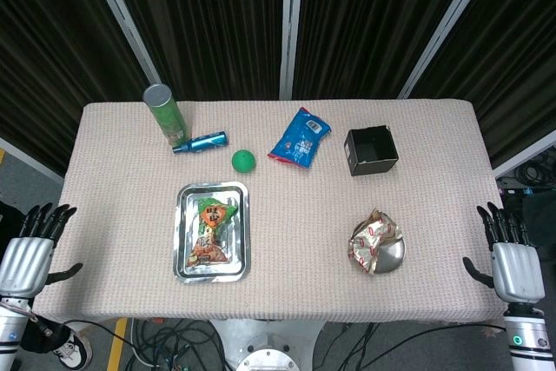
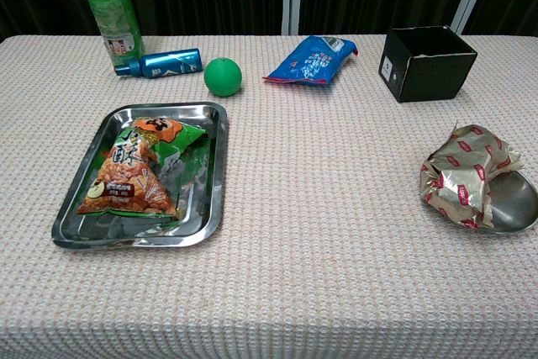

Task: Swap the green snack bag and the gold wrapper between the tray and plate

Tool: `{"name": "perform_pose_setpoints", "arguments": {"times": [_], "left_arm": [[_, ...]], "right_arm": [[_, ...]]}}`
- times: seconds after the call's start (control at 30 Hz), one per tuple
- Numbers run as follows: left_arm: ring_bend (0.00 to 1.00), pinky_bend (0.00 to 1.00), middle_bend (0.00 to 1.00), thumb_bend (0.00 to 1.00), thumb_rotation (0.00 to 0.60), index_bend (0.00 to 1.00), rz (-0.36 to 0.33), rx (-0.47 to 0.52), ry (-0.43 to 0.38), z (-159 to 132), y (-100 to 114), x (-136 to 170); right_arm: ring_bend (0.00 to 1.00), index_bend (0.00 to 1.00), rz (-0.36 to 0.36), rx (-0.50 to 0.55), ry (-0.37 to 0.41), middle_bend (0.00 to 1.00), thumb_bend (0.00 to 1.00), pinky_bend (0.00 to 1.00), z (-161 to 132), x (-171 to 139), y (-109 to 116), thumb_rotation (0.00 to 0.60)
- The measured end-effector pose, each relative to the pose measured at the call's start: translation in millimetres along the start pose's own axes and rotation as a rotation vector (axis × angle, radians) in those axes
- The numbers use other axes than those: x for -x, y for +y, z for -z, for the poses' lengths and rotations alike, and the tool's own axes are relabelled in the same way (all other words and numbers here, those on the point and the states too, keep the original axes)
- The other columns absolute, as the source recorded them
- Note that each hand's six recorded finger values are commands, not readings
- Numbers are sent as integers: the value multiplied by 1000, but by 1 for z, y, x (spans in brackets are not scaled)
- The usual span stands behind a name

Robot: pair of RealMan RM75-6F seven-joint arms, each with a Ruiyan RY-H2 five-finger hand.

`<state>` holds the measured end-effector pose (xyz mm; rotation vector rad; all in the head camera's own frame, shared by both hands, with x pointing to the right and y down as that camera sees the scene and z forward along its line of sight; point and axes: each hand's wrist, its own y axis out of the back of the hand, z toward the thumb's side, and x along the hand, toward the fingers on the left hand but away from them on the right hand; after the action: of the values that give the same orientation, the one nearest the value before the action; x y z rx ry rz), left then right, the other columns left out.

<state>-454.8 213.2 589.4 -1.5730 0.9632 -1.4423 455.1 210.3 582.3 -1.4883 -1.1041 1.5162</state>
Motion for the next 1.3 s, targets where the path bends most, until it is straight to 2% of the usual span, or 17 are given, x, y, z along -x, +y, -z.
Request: {"name": "perform_pose_setpoints", "arguments": {"times": [0.1,0.23,0.4,0.6,0.83,1.13,1.3], "left_arm": [[0,2,88,0,600,102,2,-1,-2,-1,-1,0],[0,71,88,0,600,102,5,-1,-16,-4,-1,0],[0,72,88,0,600,102,5,11,-64,-15,0,-4],[0,70,88,0,600,102,14,25,-184,-45,1,-17],[0,69,88,0,600,102,63,34,-349,-95,-8,-35],[0,81,88,0,600,102,105,-60,-539,-158,-26,-60],[0,92,88,0,600,102,123,-75,-598,-183,-30,-78]], "right_arm": [[0,0,2,4,-1,0,150,0,0,0,0,600],[0,0,5,6,1,0,153,0,0,1,2,600],[0,0,1,6,3,0,157,0,0,1,2,600],[0,0,-5,10,10,0,157,0,-2,4,3,600],[0,0,1,10,10,0,158,0,0,4,8,600],[0,0,-10,26,-2,0,162,0,5,4,8,600],[0,0,-20,31,-13,0,171,0,10,2,4,600]]}}
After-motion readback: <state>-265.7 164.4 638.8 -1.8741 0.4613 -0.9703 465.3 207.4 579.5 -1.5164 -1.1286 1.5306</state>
